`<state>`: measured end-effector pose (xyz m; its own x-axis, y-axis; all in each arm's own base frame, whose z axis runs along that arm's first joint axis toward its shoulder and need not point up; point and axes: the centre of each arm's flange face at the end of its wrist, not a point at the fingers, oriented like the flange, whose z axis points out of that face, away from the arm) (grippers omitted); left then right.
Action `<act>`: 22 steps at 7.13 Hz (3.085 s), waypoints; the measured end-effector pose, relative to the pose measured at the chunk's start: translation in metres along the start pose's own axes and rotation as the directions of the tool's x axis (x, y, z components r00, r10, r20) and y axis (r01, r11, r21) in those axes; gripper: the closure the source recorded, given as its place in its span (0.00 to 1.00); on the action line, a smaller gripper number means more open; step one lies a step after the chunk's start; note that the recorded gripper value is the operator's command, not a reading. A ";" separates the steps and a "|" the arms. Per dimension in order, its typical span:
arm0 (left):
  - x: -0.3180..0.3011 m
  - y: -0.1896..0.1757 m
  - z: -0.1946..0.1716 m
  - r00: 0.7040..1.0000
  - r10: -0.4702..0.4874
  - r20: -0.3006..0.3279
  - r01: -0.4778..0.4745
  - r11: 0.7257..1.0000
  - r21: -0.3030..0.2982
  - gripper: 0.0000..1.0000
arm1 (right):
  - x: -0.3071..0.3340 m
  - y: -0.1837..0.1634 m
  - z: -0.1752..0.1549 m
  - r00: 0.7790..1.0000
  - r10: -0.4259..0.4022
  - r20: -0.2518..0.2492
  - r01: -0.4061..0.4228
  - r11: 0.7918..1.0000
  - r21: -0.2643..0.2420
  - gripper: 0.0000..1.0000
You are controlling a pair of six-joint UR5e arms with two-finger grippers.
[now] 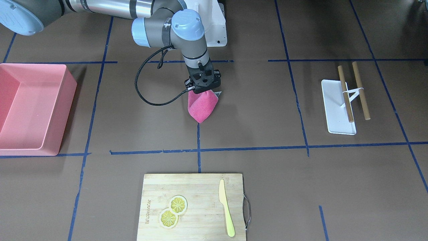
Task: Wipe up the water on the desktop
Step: 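Wipe the table surface with the towel held in the right gripper, then carry the towel with the right gripper into the pink bin and release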
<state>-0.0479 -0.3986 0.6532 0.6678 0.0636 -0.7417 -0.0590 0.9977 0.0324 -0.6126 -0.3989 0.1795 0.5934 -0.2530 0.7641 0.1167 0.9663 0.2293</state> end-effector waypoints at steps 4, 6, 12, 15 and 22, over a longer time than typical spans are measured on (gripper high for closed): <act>0.004 -0.001 -0.003 1.000 0.007 0.000 -0.007 1.000 0.007 0.00 | 0.158 0.034 -0.014 0.989 -0.094 -0.111 0.088 0.995 -0.056 1.00; 0.005 -0.001 -0.004 1.000 0.008 0.000 -0.008 1.000 0.009 0.00 | 0.250 0.068 -0.028 0.968 -0.171 -0.185 0.152 0.982 -0.112 1.00; 0.005 0.000 -0.004 1.000 0.007 0.000 -0.007 1.000 0.008 0.00 | 0.209 0.053 -0.022 0.970 -0.181 -0.163 0.168 0.981 -0.093 1.00; 0.003 -0.002 -0.003 1.000 0.005 0.001 -0.005 1.000 0.006 0.00 | 0.066 0.000 -0.016 0.996 -0.047 -0.078 0.044 0.998 -0.036 1.00; 0.004 -0.006 -0.004 1.000 0.011 0.009 -0.011 1.000 0.005 0.00 | 0.154 -0.003 -0.135 0.994 -0.021 -0.108 0.012 0.997 -0.079 1.00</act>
<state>-0.0472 -0.4045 0.6472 0.6739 0.0751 -0.7350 -0.0628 0.9970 0.0443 -0.4137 -0.4341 0.2152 0.6731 -0.2663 0.6899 0.1865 0.9639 0.1901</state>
